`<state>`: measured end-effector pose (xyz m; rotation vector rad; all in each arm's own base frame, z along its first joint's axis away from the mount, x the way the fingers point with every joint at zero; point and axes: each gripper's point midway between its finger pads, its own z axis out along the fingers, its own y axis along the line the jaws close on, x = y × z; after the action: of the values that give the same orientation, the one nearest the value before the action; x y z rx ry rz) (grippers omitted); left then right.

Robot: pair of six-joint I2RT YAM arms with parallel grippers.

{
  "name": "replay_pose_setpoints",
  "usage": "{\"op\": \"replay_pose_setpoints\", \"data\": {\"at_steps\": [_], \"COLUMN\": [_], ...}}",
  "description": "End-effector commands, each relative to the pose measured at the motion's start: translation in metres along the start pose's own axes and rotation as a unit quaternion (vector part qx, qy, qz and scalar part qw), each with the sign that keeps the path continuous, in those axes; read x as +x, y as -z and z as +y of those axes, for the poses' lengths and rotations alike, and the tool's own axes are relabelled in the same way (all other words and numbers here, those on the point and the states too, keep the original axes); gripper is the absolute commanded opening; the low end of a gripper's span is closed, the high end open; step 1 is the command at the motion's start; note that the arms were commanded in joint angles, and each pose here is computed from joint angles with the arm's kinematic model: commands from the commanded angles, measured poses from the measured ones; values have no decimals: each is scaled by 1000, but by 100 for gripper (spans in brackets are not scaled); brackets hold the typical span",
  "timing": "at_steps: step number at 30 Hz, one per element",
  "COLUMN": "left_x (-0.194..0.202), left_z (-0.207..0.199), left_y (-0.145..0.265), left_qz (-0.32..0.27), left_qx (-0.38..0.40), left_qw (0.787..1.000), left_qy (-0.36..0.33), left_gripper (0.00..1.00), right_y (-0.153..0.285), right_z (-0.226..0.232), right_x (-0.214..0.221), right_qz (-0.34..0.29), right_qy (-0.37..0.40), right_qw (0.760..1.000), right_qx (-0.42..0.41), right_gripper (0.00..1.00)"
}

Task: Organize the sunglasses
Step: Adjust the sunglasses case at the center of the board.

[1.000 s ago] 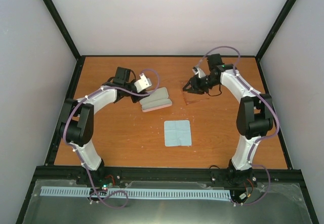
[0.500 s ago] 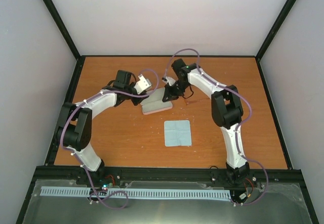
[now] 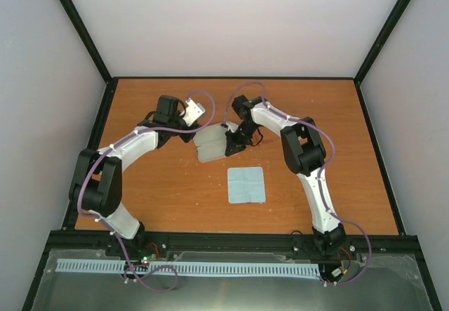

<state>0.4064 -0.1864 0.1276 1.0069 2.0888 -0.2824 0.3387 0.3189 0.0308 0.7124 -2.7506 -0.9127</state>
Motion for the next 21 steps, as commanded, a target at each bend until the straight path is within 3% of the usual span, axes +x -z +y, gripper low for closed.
{"op": "replay_pose_setpoints", "data": {"at_steps": [1,8,15,21], "left_x": [-13,-25,-34,-37], "left_z": [15,35,50,55], "left_y": [15,18,15,20], "left_qz": [-22,-42,-52,-57], "left_qx": [-37,-67,-81,-91], "left_qw": [999,997,995,994], "left_qy": [13,3,-4,-22], "left_gripper": [28,29,29,33], "right_y": [-36,-56,-31,-14], "right_z": [-35,-68,-94,-93], "right_x": [0,-13,-55,-60], "right_qz": [25,4,-65,-100], "right_qy": [-17,-85,-146,-161], "right_qw": [999,993,979,970], "right_qx": [44,87,130,153], "right_gripper": [3,3,3,3]}}
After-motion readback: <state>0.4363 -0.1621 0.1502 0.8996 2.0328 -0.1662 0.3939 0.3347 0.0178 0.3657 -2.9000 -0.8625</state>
